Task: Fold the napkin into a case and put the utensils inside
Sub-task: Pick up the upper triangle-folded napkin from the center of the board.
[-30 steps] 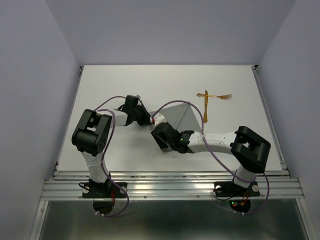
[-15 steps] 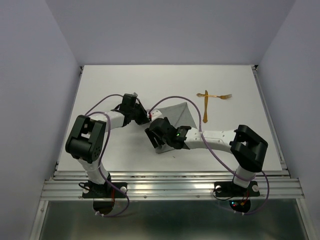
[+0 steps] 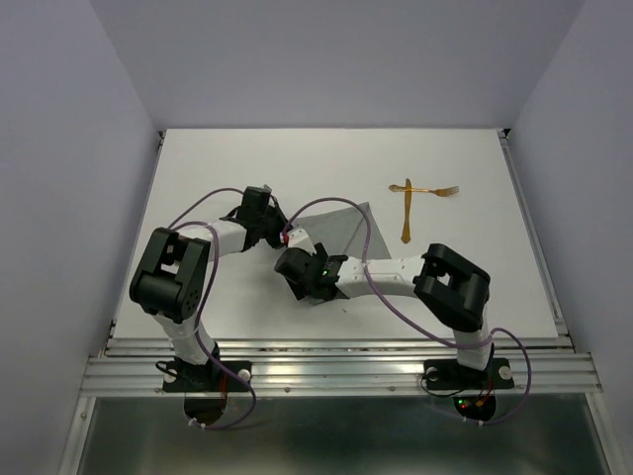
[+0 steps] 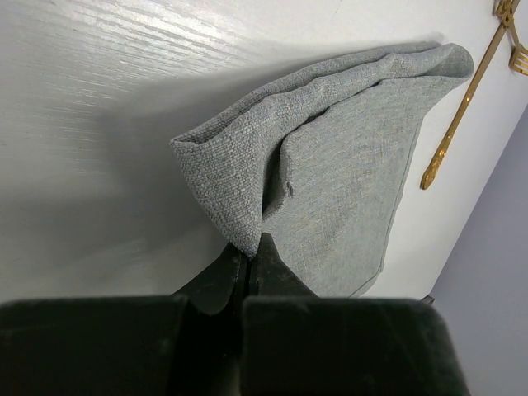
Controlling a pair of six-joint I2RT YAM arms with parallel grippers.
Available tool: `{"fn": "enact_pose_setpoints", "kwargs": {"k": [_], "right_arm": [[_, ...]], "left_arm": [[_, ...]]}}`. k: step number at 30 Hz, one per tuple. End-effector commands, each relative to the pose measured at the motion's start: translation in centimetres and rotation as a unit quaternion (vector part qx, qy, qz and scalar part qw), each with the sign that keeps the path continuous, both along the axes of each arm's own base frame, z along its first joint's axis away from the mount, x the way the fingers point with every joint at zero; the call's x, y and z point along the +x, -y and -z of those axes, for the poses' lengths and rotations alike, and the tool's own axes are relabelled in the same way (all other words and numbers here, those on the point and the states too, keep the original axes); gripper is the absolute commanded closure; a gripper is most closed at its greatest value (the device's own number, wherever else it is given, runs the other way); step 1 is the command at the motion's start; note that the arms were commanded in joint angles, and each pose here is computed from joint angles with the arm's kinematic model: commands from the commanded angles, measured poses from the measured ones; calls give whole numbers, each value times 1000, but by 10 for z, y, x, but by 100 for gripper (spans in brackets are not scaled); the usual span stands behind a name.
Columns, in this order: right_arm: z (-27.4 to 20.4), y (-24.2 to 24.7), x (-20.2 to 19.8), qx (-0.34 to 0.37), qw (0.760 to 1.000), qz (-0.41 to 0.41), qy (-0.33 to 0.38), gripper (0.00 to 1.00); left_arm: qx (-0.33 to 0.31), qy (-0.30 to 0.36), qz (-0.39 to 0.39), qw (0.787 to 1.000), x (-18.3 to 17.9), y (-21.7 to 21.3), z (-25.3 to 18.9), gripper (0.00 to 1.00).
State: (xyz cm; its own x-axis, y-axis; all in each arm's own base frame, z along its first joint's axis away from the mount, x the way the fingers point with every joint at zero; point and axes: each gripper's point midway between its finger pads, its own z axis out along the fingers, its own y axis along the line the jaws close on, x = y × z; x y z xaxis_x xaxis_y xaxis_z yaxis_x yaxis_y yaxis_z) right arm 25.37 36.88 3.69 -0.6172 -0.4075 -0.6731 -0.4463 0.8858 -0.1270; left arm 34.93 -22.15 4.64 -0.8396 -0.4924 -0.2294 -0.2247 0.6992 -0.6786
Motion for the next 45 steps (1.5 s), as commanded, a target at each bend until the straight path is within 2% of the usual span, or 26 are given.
{"fn": "enact_pose_setpoints", "kwargs": {"k": [1,4,7,21,32,45], "right_arm": [[-16,7,14,-31,996,54,67,27],[-17,16,16,-87,986,77,117,28],[-17,18,17,-104,982,83,135,30],[-30,15,5,-122,974,81,175,41],[-27,16,-9,-141,968,82,191,43],[-17,15,-10,-140,969,78,186,69]], "left_arm": [[-1,7,1,1000,-3,2,-6,100],[-3,9,-3,1000,-2,2,-8,100],[-4,9,-4,1000,-2,2,-9,100],[-1,5,-5,1000,-2,1,-5,100],[3,1,-3,1000,-4,1,-1,100],[2,6,-2,1000,-6,1,-5,100]]}}
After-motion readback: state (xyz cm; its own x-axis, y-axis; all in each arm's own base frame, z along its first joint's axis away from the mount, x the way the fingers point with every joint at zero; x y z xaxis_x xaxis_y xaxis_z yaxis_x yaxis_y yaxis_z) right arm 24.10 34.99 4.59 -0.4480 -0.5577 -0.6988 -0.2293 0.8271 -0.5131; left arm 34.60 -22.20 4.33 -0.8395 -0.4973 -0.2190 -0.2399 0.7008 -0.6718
